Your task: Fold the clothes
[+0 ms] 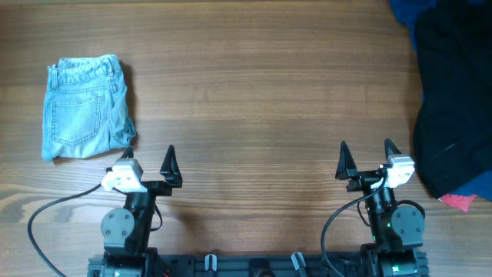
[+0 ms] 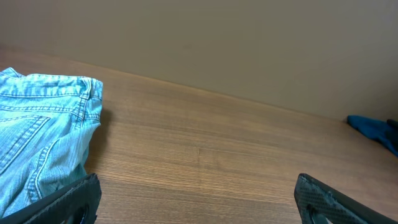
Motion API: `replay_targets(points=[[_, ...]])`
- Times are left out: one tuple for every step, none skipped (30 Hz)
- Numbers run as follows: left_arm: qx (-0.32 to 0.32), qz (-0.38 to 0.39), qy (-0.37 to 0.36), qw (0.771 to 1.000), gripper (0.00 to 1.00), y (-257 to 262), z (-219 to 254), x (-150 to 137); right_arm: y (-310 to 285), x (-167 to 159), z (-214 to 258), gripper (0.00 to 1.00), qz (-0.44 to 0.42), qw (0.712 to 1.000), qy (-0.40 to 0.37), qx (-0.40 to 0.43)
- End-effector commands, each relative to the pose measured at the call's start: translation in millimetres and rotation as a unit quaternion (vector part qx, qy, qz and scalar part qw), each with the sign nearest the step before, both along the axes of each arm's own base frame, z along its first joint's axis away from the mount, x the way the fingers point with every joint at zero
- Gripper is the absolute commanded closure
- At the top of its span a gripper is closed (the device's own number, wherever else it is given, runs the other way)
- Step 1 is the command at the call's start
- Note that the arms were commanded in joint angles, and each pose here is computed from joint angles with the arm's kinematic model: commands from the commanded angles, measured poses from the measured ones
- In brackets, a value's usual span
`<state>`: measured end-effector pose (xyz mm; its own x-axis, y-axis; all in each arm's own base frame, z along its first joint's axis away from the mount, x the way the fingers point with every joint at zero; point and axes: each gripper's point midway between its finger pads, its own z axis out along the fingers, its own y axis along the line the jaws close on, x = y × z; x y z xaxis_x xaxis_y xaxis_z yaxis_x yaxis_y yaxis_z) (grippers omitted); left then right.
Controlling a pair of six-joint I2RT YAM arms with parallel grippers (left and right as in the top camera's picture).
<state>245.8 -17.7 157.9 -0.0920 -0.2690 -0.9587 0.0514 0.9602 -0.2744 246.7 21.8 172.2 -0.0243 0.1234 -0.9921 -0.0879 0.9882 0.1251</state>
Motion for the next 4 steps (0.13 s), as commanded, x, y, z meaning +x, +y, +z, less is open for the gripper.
replay_targets(points=[[0.011, -0.009, 0.000, 1.000, 0.00, -2.5, -1.7, -0.4, 1.6, -0.3, 1.3, 0.00, 0.006, 1.000, -0.004, -0.008], [0.011, -0.009, 0.000, 1.000, 0.00, -2.5, -1.7, -0.4, 1.6, -0.3, 1.3, 0.00, 0.006, 1.000, -0.004, -0.009], [0.011, -0.009, 0.000, 1.000, 0.00, -2.5, -1.7, -0.4, 1.6, -0.3, 1.3, 0.00, 0.006, 1.000, -0.004, -0.008], [0.011, -0.009, 0.000, 1.000, 0.00, -2.5, -1.7, -0.4, 1.6, -0.3, 1.3, 0.00, 0.006, 1.000, -0.004, -0.008]])
